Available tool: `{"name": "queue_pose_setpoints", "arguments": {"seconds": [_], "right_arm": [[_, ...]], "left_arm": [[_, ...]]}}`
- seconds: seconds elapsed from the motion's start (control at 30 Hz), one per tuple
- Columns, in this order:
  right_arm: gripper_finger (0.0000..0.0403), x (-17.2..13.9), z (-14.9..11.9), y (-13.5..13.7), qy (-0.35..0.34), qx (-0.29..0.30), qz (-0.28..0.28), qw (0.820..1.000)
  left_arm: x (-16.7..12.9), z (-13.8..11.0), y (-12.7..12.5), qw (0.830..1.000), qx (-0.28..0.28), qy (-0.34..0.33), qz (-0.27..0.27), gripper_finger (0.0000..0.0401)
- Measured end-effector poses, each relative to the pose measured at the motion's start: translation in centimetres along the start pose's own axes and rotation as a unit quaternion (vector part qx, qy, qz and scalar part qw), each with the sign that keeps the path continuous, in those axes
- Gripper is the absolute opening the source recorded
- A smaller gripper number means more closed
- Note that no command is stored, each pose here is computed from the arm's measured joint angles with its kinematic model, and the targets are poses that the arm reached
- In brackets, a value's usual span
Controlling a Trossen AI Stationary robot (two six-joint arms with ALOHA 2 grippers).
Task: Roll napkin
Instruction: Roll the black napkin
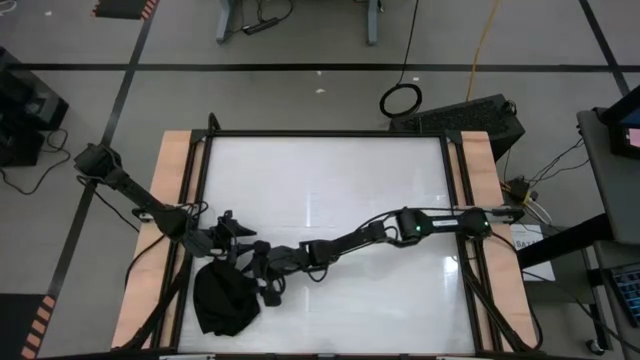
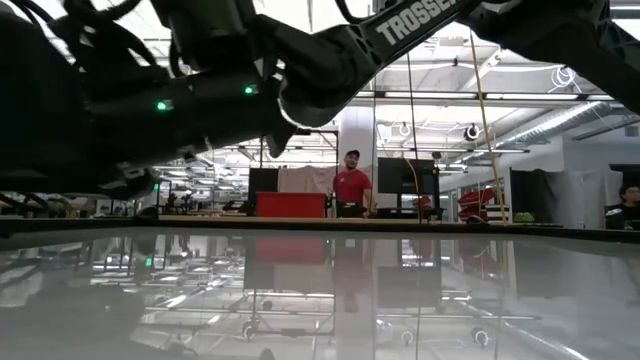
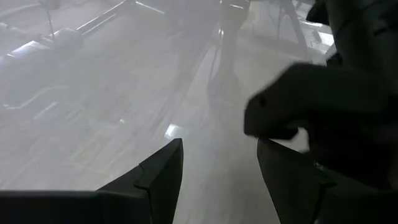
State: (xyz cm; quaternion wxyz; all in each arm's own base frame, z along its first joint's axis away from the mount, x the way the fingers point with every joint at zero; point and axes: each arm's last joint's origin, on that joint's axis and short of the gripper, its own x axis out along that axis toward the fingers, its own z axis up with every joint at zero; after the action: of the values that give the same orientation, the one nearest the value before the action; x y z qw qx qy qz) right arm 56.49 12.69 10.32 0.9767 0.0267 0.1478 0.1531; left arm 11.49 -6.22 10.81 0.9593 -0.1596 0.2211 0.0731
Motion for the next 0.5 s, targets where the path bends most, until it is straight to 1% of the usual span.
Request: {"name": "queue_pose_setpoints", "arguments": {"seconds": [0.03,0.1,0.17,0.27,0.3,0.4,0.5], "right_arm": [[0.0242,0.0,-0.1,0.1,0.006,-0.001,0.001,1.0],[0.0196,0.1,-0.2,0.5,0.018,-0.014,0.003,1.0],[0.0136,0.1,-0.2,1.0,0.032,-0.034,0.008,0.999],[0.0035,0.0,-0.2,1.4,0.045,-0.061,0.014,0.997],[0.0018,0.0,-0.3,1.5,0.047,-0.07,0.015,0.996],[0.001,-0.3,0.2,1.5,0.064,-0.083,0.016,0.994],[0.0002,-1.2,1.5,1.6,0.089,-0.104,0.015,0.99]], "left_arm": [[0.0,0.0,0.0,1.0,0.001,0.002,0.0,0.0212],[0.0,0.0,0.0,1.0,0.0,0.0,-0.001,0.0212],[0.0,0.0,0.0,1.0,0.0,0.0,-0.001,0.0212],[0.0,0.0,0.0,1.0,0.0,0.001,-0.001,0.0212],[0.0,0.0,0.0,1.0,0.0,0.001,-0.001,0.0212],[0.0,0.0,0.0,1.0,0.0,0.001,-0.001,0.0212],[0.0,0.0,0.0,1.0,0.0,0.001,-0.001,0.0212]]}}
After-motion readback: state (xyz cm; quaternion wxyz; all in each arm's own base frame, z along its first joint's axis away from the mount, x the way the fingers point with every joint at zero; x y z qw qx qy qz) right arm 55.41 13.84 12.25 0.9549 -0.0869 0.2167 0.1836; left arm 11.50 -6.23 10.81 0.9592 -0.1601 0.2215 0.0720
